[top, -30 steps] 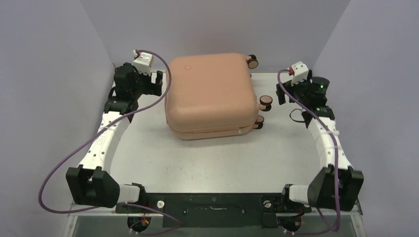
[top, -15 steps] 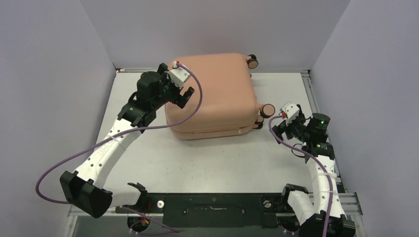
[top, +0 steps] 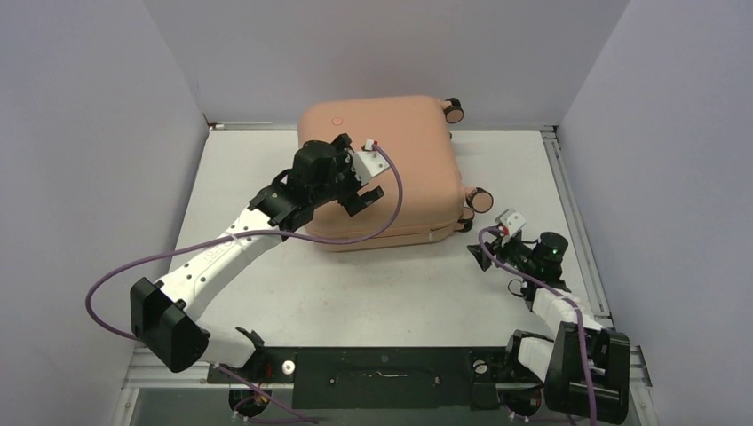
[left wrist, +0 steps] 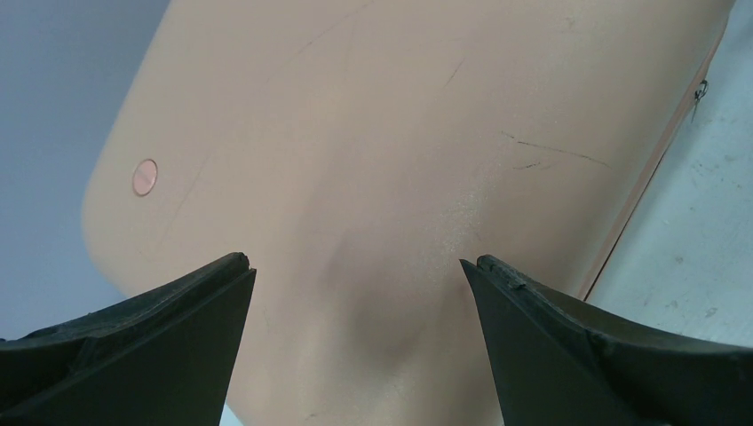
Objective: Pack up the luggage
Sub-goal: Zip the luggage at the center of the board.
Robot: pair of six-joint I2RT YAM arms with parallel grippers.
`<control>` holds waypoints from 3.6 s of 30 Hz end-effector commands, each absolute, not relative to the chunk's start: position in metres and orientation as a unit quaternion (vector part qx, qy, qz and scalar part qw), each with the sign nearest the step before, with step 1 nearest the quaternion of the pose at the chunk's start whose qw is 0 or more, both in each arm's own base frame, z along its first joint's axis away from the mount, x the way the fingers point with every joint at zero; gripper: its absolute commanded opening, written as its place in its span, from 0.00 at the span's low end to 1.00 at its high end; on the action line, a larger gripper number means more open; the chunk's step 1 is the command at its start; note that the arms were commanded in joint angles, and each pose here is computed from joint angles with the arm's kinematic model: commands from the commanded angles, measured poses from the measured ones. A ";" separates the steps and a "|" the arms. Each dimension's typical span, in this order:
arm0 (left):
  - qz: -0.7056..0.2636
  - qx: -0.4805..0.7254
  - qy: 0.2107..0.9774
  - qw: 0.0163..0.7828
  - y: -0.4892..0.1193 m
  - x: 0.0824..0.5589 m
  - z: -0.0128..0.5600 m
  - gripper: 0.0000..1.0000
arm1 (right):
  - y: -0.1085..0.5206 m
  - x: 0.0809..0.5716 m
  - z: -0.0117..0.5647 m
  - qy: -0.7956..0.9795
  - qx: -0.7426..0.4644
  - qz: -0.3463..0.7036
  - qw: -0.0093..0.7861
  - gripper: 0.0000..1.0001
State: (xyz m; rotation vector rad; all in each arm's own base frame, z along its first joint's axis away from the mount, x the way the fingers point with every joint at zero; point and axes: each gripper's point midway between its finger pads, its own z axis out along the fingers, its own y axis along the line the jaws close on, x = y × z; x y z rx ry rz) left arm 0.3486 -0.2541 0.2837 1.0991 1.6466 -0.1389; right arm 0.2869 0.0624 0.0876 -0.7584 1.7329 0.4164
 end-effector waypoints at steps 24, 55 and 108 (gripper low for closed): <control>-0.078 0.430 0.728 0.529 -0.239 0.390 0.279 0.96 | 0.102 0.368 0.151 0.597 -0.298 0.272 0.694 0.49; -0.171 0.480 0.703 0.495 -0.250 0.352 0.281 0.96 | 0.103 0.384 0.120 0.517 -0.474 0.317 0.638 0.48; 0.096 0.558 0.644 0.515 -0.351 0.342 0.217 0.96 | 0.120 0.310 0.162 0.463 -0.492 0.290 0.677 0.05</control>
